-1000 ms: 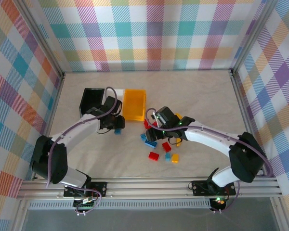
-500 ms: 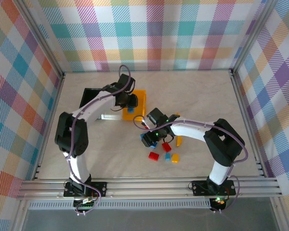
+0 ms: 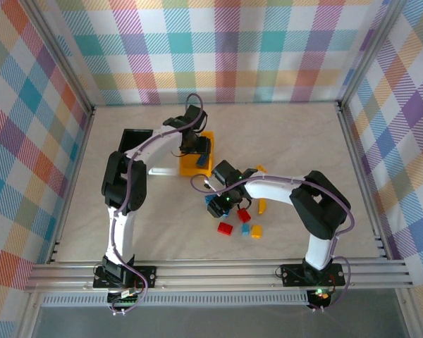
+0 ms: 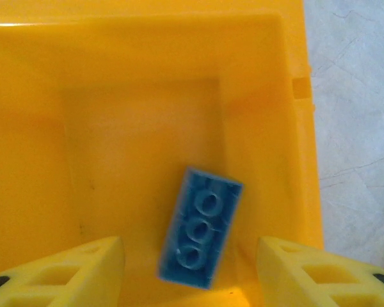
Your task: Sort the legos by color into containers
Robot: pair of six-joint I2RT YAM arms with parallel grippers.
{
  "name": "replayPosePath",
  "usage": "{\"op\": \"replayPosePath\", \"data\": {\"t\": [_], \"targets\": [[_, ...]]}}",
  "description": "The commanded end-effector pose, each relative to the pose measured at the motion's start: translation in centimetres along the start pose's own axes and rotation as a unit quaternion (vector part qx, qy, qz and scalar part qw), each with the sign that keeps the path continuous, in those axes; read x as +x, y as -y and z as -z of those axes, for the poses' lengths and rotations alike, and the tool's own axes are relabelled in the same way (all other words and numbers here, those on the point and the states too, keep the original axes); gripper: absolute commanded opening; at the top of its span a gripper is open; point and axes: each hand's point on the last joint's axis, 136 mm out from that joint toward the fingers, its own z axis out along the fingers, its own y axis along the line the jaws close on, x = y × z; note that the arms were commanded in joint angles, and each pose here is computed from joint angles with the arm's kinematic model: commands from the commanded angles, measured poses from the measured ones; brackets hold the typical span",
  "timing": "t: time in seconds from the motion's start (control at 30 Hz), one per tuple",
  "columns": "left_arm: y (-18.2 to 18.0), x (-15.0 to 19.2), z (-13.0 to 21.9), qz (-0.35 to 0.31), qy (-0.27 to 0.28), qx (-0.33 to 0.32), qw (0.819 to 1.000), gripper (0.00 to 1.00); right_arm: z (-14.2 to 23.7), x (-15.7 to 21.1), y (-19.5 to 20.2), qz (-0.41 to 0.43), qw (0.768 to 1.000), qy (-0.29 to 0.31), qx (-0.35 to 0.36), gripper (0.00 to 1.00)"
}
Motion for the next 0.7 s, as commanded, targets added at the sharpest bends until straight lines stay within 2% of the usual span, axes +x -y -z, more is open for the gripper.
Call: {"op": "replayPosePath", "data": {"t": [0.0,0.17,0.27,0.47,0.67], "targets": [[0.4,0.1,1.1,-0.002,-0.006,0.003,1.000,0.58,-0.6,0.5,-0.9,0.019,1.000,-0.013,-0.002,0.65],[0.9,-0.2,5.3,0.002,0.020,0.023,1.000,0.62,-1.0,0.8,-1.1,0.051,0.998,-0.018,0.028,0.61],[0.6,0.8,8.0,0.004,0.032,0.028,0.999,0.65,-1.3,1.1,-1.0,0.065,0.997,-0.022,0.048,0.54],[-0.9,5.1,11.1,0.021,0.040,0.036,0.998,0.68,-0.8,0.1,-0.3,0.063,0.995,0.002,0.076,0.38],[-2.7,9.0,12.8,0.035,0.043,0.026,0.998,0.70,0.5,-1.2,-0.3,0.071,0.993,0.037,0.085,0.31]]}}
